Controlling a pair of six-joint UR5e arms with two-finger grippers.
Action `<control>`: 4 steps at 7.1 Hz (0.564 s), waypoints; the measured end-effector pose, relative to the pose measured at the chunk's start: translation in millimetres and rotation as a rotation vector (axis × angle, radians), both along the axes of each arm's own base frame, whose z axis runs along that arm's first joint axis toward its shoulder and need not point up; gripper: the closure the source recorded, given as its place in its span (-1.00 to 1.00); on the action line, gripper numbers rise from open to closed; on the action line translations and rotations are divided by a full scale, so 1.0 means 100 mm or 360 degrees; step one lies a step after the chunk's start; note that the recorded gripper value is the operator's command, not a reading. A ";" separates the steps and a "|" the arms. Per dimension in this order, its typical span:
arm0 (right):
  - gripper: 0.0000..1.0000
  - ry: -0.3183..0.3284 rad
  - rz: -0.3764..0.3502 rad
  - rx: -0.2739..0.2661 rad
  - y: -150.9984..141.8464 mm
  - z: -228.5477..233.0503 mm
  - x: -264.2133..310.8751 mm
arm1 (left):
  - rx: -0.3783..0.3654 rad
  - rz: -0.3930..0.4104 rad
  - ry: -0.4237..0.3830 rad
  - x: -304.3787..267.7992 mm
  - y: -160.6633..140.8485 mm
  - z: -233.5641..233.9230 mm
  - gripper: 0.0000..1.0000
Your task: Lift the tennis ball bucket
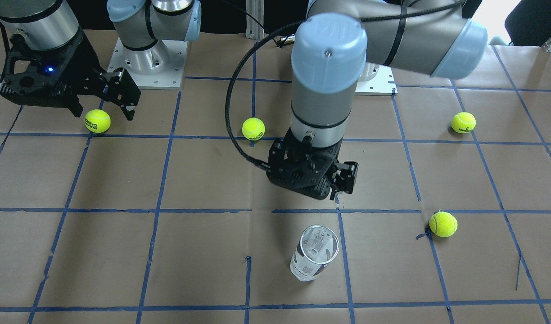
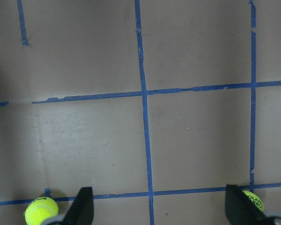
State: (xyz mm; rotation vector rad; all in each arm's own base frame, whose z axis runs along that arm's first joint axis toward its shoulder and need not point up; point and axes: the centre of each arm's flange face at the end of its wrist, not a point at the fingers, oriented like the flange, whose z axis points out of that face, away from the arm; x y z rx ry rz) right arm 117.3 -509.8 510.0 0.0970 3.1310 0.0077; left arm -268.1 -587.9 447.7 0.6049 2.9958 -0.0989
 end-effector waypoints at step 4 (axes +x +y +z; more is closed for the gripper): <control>-1.00 0.0011 0.0061 0.0015 0.06 -0.04 0.21 | 0.0094 0.0531 0.0026 1.14 0.93 0.35 -1.00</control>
